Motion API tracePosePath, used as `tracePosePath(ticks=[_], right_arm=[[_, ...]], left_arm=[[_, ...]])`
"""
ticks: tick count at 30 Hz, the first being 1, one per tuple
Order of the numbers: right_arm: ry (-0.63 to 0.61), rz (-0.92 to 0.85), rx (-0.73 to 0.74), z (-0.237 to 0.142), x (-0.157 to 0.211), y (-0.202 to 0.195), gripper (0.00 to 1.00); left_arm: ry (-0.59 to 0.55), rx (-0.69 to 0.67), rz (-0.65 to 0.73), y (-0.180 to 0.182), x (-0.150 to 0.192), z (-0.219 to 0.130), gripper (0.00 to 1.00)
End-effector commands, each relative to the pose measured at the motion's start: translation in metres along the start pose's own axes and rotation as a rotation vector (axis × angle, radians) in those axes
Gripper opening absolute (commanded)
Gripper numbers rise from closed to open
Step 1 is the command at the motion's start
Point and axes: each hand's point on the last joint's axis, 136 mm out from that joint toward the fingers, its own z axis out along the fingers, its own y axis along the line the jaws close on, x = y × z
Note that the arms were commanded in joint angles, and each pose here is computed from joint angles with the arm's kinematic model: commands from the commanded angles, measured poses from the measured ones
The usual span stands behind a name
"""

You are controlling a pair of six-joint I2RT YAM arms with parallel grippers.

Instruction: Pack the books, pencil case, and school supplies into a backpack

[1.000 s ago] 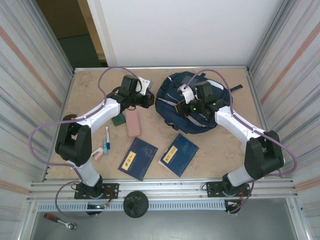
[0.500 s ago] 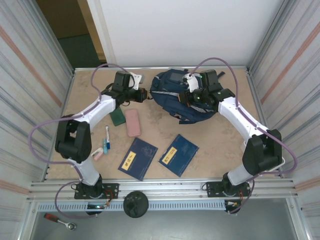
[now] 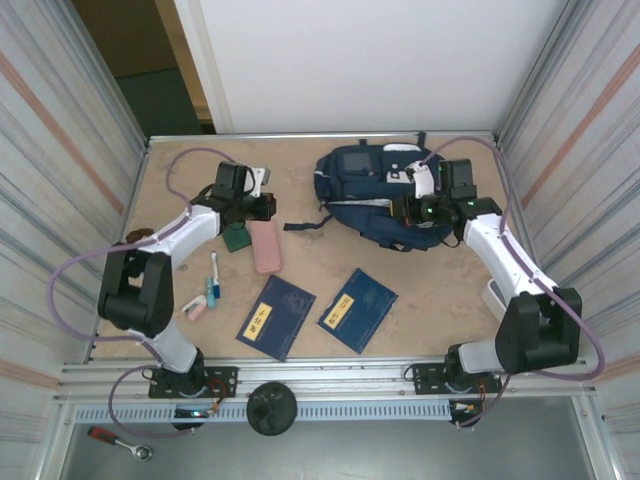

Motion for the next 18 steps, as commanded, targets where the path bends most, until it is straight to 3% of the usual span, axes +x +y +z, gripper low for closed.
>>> tracePosePath(ticks=[1, 5, 11, 18], right_arm=[[-0.135, 0.011, -0.076, -0.024, -0.030, 0.022, 0.00], [-0.116, 0.020, -0.102, -0.019, -0.025, 0.024, 0.00], [-0.093, 0.011, -0.083, -0.020, -0.020, 0.019, 0.00], [-0.046, 0.055, -0.019, -0.017, -0.006, 0.005, 0.00]], left_arm=[[0.001, -0.007, 0.002, 0.001, -0.011, 0.012, 0.00], [-0.048, 0.103, 0.056, -0.026, -0.011, 0.011, 0.00], [-0.097, 0.312, 0.197, -0.064, -0.014, 0.003, 0.37], [-0.040, 0.393, 0.229, -0.078, -0.021, 0.030, 0.47]])
